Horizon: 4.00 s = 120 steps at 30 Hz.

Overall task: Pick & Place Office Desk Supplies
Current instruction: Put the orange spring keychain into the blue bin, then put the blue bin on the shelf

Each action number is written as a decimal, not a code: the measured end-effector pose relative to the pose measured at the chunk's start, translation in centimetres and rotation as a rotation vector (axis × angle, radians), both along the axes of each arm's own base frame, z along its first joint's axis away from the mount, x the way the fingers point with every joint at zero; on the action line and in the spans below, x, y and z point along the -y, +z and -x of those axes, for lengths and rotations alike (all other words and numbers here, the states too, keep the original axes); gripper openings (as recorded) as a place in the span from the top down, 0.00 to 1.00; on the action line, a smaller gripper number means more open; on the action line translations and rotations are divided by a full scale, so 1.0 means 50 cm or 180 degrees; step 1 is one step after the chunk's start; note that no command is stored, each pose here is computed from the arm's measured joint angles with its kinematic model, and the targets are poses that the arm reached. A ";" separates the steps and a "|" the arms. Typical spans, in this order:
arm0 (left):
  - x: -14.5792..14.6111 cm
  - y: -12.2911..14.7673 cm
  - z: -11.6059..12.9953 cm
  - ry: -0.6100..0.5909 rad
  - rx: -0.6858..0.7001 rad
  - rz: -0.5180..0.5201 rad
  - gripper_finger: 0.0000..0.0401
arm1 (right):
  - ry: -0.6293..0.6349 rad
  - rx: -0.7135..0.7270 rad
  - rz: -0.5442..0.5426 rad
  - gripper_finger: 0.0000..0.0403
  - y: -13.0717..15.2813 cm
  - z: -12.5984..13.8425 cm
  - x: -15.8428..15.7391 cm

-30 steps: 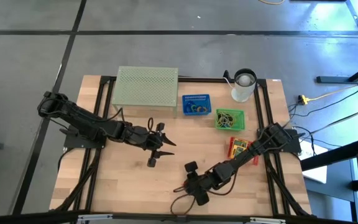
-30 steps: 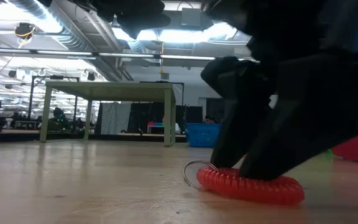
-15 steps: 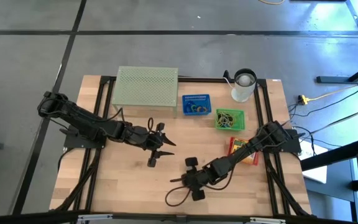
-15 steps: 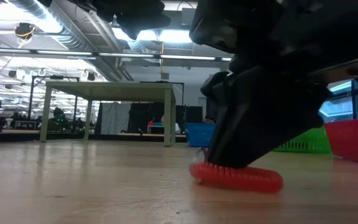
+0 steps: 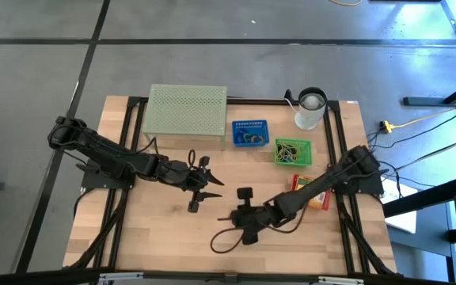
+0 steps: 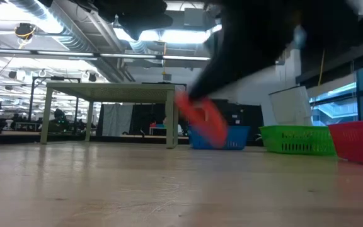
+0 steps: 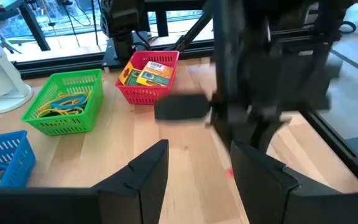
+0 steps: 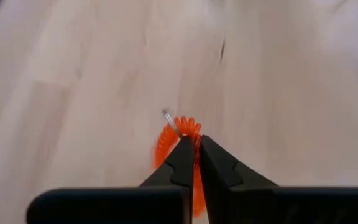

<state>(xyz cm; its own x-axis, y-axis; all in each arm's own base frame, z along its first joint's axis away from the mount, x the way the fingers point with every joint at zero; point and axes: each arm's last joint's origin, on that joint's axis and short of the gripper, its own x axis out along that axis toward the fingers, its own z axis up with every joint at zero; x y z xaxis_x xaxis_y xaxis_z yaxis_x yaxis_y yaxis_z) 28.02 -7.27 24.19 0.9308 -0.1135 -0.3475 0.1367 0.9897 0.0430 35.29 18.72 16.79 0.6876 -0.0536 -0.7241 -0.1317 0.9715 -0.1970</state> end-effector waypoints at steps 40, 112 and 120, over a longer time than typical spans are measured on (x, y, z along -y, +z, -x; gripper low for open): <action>-0.001 0.002 -0.001 0.0014 0.0028 0.0003 0.58 | -0.1789 0.0508 0.0686 0.95 0.212 0.040 0.316; -0.074 0.084 -0.124 0.0973 -0.1779 -0.0609 0.58 | -0.1394 0.0205 0.0577 0.60 0.165 0.190 0.340; -0.033 0.131 -0.048 0.1118 -0.1945 -0.0251 0.58 | -0.0706 -0.0065 0.0346 0.60 0.155 0.176 0.402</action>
<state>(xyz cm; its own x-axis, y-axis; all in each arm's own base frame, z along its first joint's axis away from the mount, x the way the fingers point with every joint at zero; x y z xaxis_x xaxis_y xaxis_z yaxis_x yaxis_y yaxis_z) 30.41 -5.62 30.73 0.5436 0.2049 -0.8139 -0.1676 0.9767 0.1340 26.48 -1.37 24.53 0.6355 -0.2800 -0.7195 0.0776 0.9504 -0.3013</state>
